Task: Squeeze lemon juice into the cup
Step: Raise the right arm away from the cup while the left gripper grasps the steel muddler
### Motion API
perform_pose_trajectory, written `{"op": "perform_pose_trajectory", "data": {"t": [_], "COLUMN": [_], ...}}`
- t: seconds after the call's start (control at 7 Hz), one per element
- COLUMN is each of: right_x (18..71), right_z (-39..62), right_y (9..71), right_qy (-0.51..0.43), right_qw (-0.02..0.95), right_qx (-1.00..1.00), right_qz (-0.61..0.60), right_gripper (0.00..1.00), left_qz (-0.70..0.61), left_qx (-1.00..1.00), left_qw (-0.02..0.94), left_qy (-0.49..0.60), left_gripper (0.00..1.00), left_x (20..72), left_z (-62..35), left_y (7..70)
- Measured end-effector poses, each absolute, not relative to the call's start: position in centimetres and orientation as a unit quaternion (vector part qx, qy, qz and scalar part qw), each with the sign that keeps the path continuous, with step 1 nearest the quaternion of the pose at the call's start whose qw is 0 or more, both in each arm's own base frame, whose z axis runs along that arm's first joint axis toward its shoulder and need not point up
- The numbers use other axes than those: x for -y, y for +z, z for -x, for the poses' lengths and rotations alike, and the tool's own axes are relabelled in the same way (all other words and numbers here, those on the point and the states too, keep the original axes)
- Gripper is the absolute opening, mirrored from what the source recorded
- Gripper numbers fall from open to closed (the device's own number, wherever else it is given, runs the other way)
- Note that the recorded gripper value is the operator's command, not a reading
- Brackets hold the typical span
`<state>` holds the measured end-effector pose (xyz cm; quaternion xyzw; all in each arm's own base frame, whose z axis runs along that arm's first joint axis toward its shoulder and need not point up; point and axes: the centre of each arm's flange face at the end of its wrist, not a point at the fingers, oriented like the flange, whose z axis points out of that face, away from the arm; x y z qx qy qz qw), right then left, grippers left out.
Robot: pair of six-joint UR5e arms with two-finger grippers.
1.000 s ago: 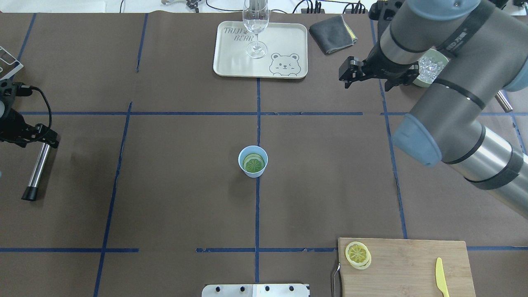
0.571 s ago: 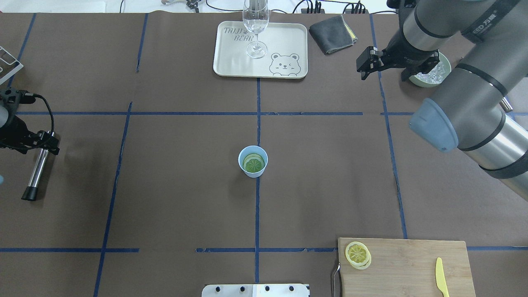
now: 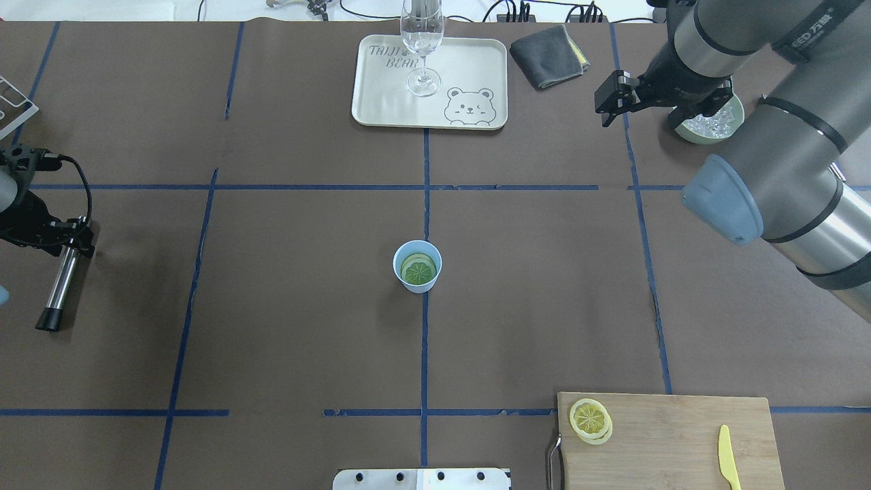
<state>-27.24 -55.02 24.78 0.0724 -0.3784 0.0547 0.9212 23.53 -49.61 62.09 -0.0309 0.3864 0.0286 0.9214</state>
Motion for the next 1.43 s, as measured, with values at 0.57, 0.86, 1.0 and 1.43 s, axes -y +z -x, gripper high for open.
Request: {"op": "perform_pose_trajectory", "data": {"t": [0.57, 0.86, 1.0, 1.43], "right_x": [55.7, 56.1, 56.0, 54.7], "right_z": [25.1, 22.6, 20.0, 12.3], "right_y": [25.6, 28.0, 31.0, 38.0], "right_qy": [0.066, 0.059, 0.037, -0.005], "right_qw": [0.920, 0.925, 0.930, 0.926], "right_qx": [0.379, 0.368, 0.359, 0.374], "right_qz": [-0.070, -0.072, -0.071, -0.048], "right_gripper": [1.00, 1.00, 1.00, 1.00], "left_qz": [-0.025, -0.136, -0.206, -0.357], "left_qx": [-0.404, -0.359, -0.328, -0.263], "left_qw": [0.914, 0.924, 0.922, 0.895], "left_qy": [0.033, 0.006, -0.010, -0.043], "left_gripper": [0.00, 0.00, 0.00, 0.00], "left_x": [50.1, 52.2, 53.3, 55.4], "left_z": [-21.8, -19.5, -18.7, -19.7], "left_y": [56.4, 50.9, 47.2, 37.9]}}
